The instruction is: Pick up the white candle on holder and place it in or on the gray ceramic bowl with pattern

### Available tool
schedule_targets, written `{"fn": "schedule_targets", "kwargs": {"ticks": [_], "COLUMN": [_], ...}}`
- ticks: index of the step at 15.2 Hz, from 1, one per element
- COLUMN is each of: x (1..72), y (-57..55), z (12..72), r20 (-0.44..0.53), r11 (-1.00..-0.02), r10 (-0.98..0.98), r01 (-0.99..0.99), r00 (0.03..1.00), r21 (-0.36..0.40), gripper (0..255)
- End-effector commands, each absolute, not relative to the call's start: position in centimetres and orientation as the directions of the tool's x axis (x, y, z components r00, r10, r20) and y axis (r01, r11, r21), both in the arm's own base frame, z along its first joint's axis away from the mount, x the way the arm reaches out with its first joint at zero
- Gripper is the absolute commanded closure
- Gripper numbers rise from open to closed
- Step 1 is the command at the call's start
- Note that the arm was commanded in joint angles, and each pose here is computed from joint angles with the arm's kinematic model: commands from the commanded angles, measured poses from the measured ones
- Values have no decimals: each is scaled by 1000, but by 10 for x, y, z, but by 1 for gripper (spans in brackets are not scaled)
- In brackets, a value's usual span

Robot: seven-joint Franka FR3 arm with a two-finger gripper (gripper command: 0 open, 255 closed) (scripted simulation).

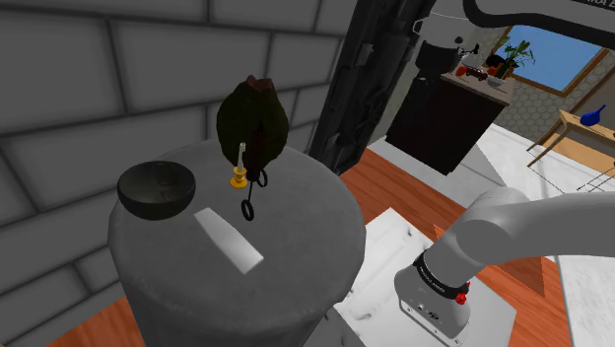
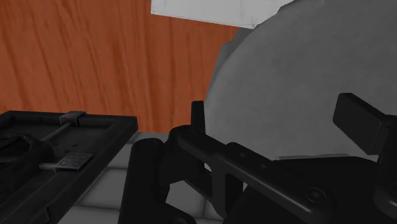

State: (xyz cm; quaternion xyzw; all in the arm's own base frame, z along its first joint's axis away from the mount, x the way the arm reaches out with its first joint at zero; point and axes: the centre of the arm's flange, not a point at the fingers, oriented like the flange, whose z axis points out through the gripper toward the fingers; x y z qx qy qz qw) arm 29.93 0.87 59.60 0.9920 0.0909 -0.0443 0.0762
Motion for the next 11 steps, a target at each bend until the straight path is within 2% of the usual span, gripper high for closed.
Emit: {"fn": "schedule_targets", "kwargs": {"ticks": [1, 11], "x": [299, 328], "y": [9, 114], "z": [596, 520], "r20": [-102, 10], "r11": [-972, -979], "r10": [174, 61], "r01": [187, 58], "r00": [980, 998], "r21": [143, 196], "gripper": [0, 0]}}
